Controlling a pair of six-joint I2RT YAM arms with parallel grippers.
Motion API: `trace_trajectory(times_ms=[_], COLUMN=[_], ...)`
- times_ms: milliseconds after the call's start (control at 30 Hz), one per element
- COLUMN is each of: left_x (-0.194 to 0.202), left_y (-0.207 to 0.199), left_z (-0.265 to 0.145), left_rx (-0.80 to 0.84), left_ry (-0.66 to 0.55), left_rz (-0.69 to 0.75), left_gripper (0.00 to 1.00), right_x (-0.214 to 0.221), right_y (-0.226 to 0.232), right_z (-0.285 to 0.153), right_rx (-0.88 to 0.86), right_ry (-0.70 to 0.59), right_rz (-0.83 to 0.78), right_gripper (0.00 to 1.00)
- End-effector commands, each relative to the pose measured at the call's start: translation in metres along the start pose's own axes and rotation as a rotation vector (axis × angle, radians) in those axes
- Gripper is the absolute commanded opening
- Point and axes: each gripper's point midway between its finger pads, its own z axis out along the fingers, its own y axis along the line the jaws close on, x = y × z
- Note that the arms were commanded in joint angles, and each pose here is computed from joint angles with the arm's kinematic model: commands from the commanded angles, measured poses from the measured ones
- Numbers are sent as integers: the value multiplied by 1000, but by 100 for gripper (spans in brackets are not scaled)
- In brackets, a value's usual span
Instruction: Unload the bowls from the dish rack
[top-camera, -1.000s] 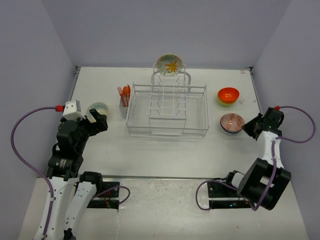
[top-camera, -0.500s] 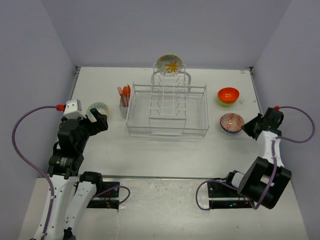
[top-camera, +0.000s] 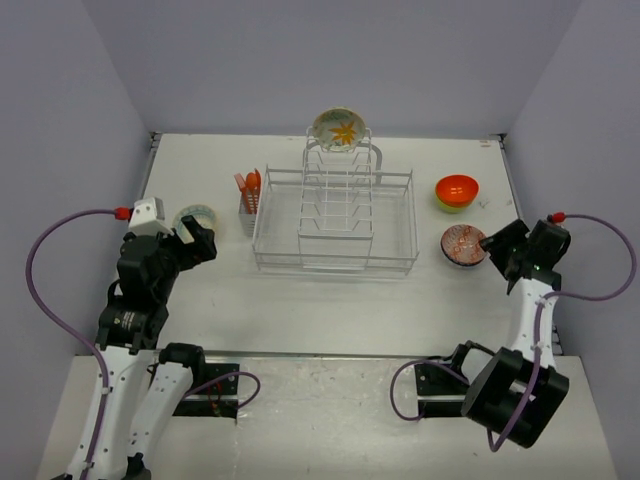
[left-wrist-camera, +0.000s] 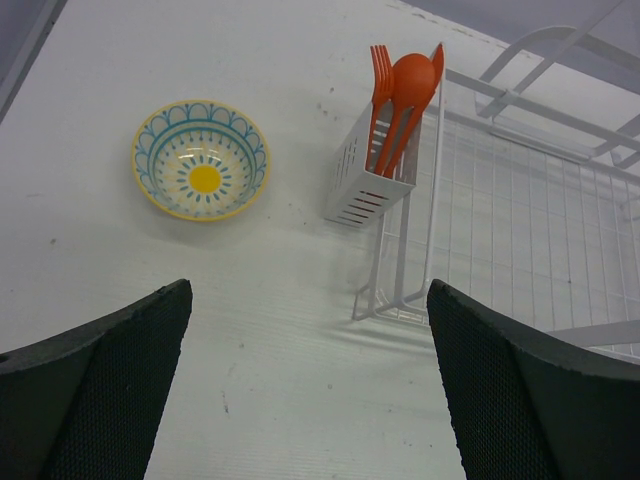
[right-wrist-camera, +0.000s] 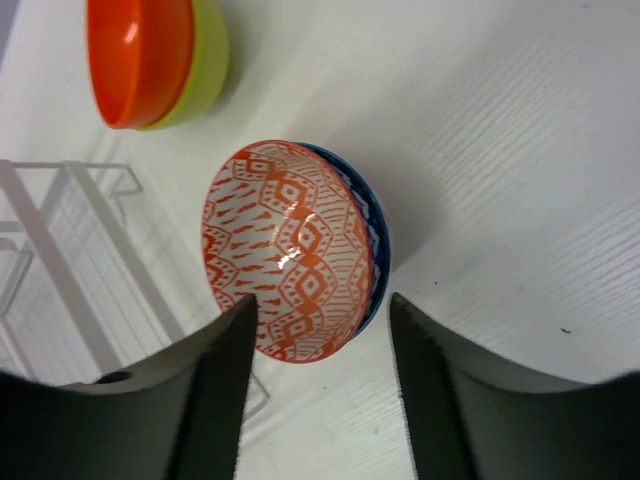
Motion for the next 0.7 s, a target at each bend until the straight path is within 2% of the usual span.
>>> trace_trajectory(times_ms=[0, 133, 167, 300, 433, 533, 667], left_x=[-11, -14, -15, -17, -36, -55, -64], left_y=[-6, -10, -12, -28, -43, -60, -61], left_z=[0, 4, 5, 10, 7, 2, 3], left_rx=[18, 26, 34, 97, 150, 219, 207], left_ry=[-31, -22, -22, 8, -11, -32, -41], left_rz=[-11, -10, -13, -34, -57, -68, -46], left_gripper=[100, 100, 100, 100, 100, 100, 100], right_x=[-19, -21, -17, -12, -3, 14, 40], right_y=[23, 42, 52, 89, 115, 133, 175], right_z=[-21, -35, -40, -79, -109, -122, -147], right_rx=[-73, -167, -215, -349, -444, -543, -727], right_ry=[-66, -93, -85, -164, -209, -168, -114], right_rz=[-12, -41, -64, -194, -293, -362, -534], right_gripper=[62, 84, 99, 99, 99, 99, 99])
